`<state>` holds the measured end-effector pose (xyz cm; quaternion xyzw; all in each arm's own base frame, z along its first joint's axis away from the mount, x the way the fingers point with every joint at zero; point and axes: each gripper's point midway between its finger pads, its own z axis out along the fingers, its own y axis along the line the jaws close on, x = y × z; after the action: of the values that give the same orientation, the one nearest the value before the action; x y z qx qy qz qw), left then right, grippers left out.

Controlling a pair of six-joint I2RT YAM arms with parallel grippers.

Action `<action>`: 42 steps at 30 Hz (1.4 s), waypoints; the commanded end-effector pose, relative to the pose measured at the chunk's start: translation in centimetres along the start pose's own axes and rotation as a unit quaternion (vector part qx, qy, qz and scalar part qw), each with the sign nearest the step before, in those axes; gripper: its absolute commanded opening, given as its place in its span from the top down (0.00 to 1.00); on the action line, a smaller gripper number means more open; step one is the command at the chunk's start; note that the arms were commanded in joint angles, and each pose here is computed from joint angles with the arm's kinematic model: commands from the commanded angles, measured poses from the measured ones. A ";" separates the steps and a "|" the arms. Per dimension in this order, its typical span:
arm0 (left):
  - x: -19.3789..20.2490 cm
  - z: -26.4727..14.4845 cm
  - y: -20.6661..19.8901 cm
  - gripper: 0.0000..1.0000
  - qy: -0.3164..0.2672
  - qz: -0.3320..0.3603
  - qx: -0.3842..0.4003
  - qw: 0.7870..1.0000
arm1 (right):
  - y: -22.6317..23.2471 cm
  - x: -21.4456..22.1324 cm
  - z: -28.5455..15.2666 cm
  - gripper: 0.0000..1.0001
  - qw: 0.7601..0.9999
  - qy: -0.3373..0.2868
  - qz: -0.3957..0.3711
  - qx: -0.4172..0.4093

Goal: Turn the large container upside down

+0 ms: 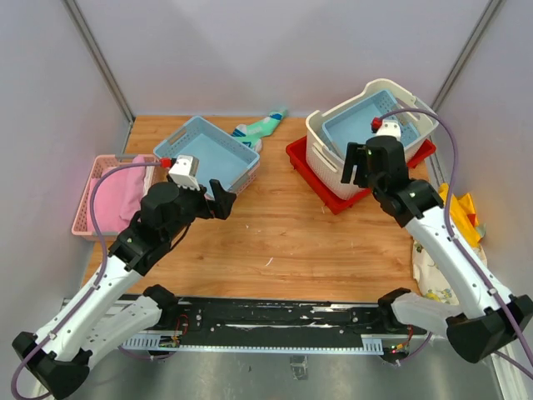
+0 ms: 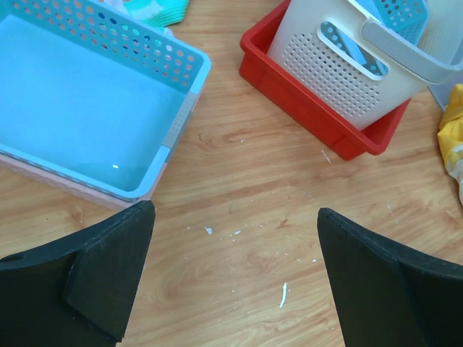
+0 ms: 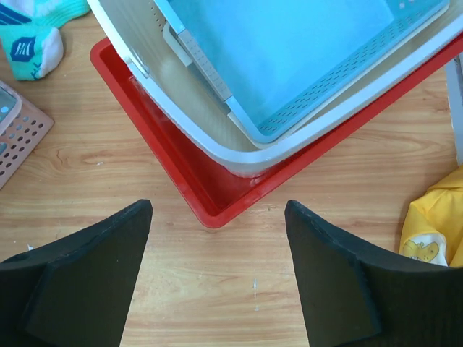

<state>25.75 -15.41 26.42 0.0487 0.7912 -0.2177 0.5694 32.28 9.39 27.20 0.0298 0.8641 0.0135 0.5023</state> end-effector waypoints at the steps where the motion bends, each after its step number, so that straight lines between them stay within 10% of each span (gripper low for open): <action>1: -1.0 -0.4 -1.0 0.01 -0.021 0.010 0.029 0.999 | -1.3 -1.6 -1.0 0.24 0.997 -0.065 0.030 0.010; 34: 5.1 2.0 -3.2 0.01 0.112 -0.009 0.072 0.991 | -0.6 -2.2 -2.1 0.22 0.997 -0.067 -0.025 -0.027; 42: 7.7 1.5 -5.7 0.01 0.149 -0.026 0.147 0.977 | 5.0 -1.8 -0.7 0.23 0.987 -0.024 -0.059 -0.151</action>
<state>24.06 -20.48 21.02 0.1131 0.8359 -0.2918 0.4510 32.27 10.99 28.81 -0.0323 0.8391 0.0538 0.5404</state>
